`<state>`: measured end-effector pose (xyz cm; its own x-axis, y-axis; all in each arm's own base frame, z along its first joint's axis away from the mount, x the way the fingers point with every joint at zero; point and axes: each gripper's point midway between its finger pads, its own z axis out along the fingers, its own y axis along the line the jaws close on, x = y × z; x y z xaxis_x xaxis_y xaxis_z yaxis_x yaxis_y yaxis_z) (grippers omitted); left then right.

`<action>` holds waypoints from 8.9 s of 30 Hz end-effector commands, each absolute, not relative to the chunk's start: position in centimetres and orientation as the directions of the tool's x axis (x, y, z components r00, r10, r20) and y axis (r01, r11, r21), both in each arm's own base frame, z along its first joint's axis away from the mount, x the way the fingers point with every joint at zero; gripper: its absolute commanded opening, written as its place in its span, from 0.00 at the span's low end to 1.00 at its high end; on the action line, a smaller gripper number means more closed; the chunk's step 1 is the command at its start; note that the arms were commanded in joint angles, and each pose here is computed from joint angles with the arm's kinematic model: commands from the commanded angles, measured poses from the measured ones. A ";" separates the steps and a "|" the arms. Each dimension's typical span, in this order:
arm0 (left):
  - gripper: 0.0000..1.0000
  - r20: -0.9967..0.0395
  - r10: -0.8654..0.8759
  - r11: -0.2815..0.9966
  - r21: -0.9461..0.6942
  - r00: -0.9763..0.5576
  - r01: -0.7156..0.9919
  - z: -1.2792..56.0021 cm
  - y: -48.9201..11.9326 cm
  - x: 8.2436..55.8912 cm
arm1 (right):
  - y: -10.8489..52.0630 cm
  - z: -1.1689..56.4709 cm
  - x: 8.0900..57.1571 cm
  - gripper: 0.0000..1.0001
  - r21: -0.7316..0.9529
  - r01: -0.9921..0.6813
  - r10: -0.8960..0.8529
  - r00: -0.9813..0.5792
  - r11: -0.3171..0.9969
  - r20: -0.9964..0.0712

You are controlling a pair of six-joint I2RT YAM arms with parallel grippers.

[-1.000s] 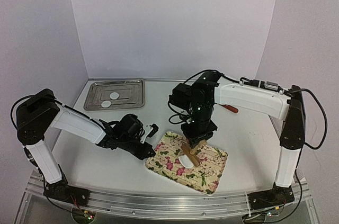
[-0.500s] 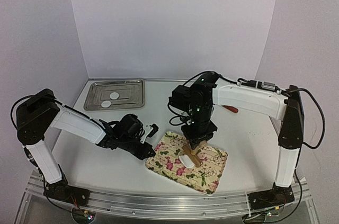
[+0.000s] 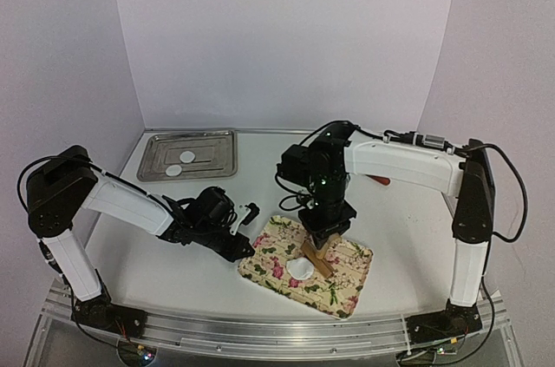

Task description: Roll out the dumpling wrappers from the dough

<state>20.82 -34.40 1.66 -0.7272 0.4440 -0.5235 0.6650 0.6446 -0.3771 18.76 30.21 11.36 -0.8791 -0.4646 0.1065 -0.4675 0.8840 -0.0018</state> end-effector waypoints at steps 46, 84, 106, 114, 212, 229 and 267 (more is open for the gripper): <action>0.00 -0.492 0.530 0.605 -0.352 -0.691 0.714 0.6 -34.0 19.0 | 31.5 12.3 16.5 0.00 0.074 -0.540 -0.545 -0.829 0.838 0.127; 0.00 -0.498 0.528 0.597 -0.358 -0.688 0.718 0.8 -34.2 18.9 | 28.8 3.5 17.6 0.00 -0.028 -0.504 -0.470 -0.823 0.863 0.318; 0.13 -0.627 0.418 0.550 -0.401 -0.657 0.732 5.4 -34.1 18.6 | 33.3 16.1 20.6 0.00 0.168 -0.528 -0.483 -0.840 0.833 -0.246; 0.45 -0.668 0.330 0.585 -0.410 -0.667 0.700 8.2 -33.0 18.9 | 32.2 20.1 24.2 0.00 0.217 -0.560 -0.443 -0.793 0.799 -0.417; 0.00 -0.292 0.360 0.823 -0.349 -0.886 0.449 2.4 -34.4 27.9 | 29.9 16.4 24.8 0.00 0.097 -0.457 -0.455 -0.889 0.884 -0.043; 0.00 -0.301 0.374 0.816 -0.343 -0.877 0.466 2.7 -35.3 28.8 | 30.6 12.8 25.8 0.00 -0.047 -0.557 -0.559 -0.829 0.829 -0.025; 0.00 -0.302 0.352 0.812 -0.372 -0.886 0.450 3.1 -35.3 28.3 | 32.2 17.3 22.5 0.00 -0.025 -0.422 -0.422 -0.907 0.906 0.000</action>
